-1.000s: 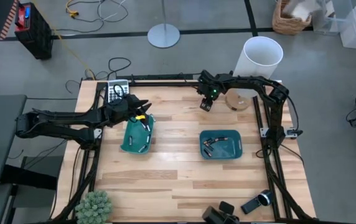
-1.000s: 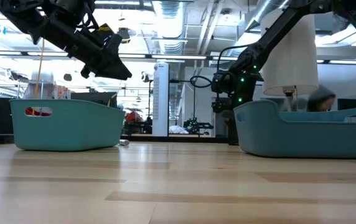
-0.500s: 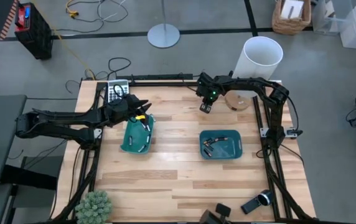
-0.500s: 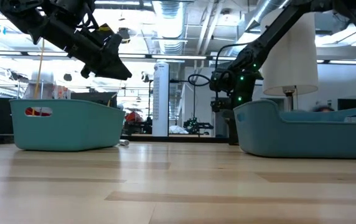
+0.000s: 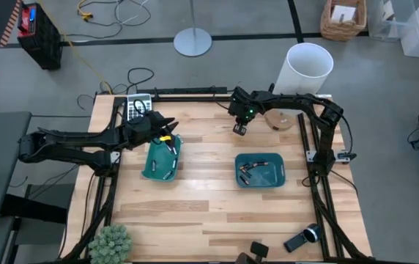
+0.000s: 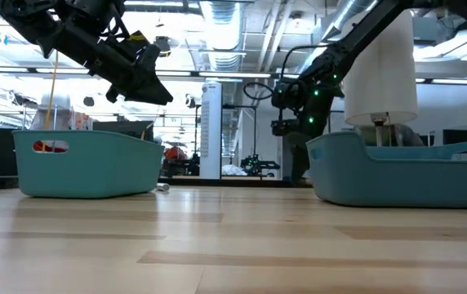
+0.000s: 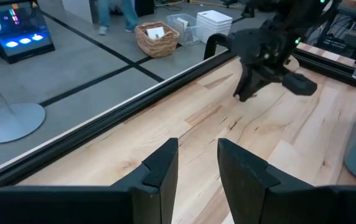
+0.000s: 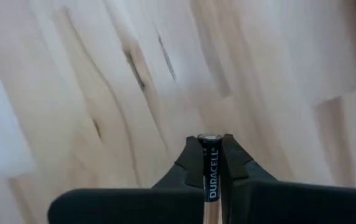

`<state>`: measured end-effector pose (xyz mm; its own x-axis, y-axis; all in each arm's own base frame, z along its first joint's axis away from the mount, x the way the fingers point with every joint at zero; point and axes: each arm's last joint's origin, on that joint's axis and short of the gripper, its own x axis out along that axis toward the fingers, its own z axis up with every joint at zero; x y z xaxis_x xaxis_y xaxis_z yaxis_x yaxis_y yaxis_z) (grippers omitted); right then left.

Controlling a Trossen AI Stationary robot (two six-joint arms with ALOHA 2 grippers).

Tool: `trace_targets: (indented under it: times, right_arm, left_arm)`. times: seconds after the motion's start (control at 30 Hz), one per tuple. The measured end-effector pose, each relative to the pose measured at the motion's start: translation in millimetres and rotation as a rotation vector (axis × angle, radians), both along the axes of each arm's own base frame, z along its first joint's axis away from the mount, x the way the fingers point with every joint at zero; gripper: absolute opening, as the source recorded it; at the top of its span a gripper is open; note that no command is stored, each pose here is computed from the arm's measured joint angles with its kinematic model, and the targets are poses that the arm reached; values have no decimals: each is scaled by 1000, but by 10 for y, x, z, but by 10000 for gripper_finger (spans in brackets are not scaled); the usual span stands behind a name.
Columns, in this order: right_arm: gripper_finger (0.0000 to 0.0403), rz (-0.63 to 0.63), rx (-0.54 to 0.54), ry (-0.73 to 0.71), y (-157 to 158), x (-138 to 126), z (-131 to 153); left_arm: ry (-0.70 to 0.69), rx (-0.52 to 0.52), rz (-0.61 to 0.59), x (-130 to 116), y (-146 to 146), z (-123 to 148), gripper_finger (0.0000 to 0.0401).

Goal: Sort batteries
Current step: Put the black battery into the dark blue bin

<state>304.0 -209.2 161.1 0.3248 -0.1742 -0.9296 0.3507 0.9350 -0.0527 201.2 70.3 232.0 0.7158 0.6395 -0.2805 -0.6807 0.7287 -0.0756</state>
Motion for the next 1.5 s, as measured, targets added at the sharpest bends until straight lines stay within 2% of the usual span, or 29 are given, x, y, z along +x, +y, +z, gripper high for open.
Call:
trace_targets:
  times: [0.27, 0.43, 0.7, 0.8, 0.97, 1.1, 1.23, 1.4, 1.5]
  right_arm:
    - [9, 81, -49, -148, 173, 69, 375]
    - [9, 240, -12, -327, 365, 72, 735]
    - [9, 678, 157, -605, 772, -37, 1193]
    - [9, 781, 230, -612, 930, -112, 1249]
    - [9, 881, 363, -527, 1216, -249, 1262]
    - [10, 894, 469, -435, 1436, -313, 1252]
    - [33, 779, 536, -323, 1576, -304, 1193]
    - [87, 604, 451, -121, 1709, -327, 1000]
    - [124, 548, 430, -51, 1747, -369, 884]
  left_arm:
    - [0, 0, 0, 0, -1, 0, 106]
    - [0, 0, 0, 1, 0, 0, 106]
    - [0, -1, -1, 1, -1, -1, 106]
    - [0, -1, 0, 0, 0, -2, 106]
    - [-2, -10, -10, 2, -3, -5, 106]
    - [-3, -13, -12, 2, -4, -5, 106]
    - [-4, -16, -11, 2, -4, -6, 106]
    - [24, -34, -8, -9, -7, -39, 106]
    - [30, -45, -6, -12, -9, -51, 106]
